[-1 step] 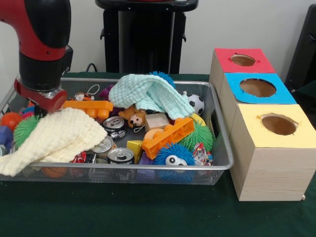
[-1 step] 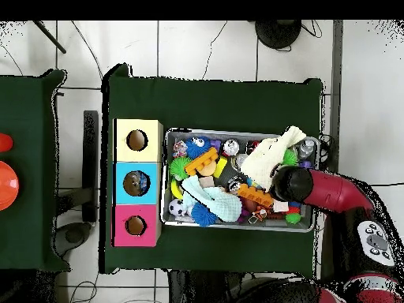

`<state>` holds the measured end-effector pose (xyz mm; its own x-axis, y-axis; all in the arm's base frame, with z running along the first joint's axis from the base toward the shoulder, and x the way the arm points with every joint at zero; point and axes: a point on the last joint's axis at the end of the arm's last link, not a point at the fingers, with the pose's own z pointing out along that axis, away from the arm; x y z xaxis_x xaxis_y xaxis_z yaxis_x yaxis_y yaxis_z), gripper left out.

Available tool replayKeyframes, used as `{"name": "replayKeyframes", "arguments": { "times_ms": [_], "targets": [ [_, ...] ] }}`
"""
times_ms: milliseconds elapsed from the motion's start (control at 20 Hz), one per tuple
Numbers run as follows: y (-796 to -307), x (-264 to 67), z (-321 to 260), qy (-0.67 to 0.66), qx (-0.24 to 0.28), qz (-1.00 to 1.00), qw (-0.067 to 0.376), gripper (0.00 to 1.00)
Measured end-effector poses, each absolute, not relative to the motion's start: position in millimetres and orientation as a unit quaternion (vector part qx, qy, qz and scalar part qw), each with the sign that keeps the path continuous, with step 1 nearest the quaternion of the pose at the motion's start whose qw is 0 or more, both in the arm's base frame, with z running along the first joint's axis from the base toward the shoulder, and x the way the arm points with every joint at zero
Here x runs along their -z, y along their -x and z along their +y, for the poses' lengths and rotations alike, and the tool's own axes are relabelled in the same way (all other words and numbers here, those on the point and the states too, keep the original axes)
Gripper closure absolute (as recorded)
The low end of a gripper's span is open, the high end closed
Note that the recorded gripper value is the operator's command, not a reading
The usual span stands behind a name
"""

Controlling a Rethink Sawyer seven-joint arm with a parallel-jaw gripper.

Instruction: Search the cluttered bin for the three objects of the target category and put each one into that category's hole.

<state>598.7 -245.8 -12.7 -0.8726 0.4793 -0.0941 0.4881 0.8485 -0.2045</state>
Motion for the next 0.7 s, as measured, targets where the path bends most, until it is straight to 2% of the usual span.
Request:
{"name": "replayKeyframes", "arguments": {
  "times_ms": [700],
  "targets": [
    [-602.1,8.8,-247.4,-0.253,0.116,0.96,-0.004,1.0]
  ]
}}
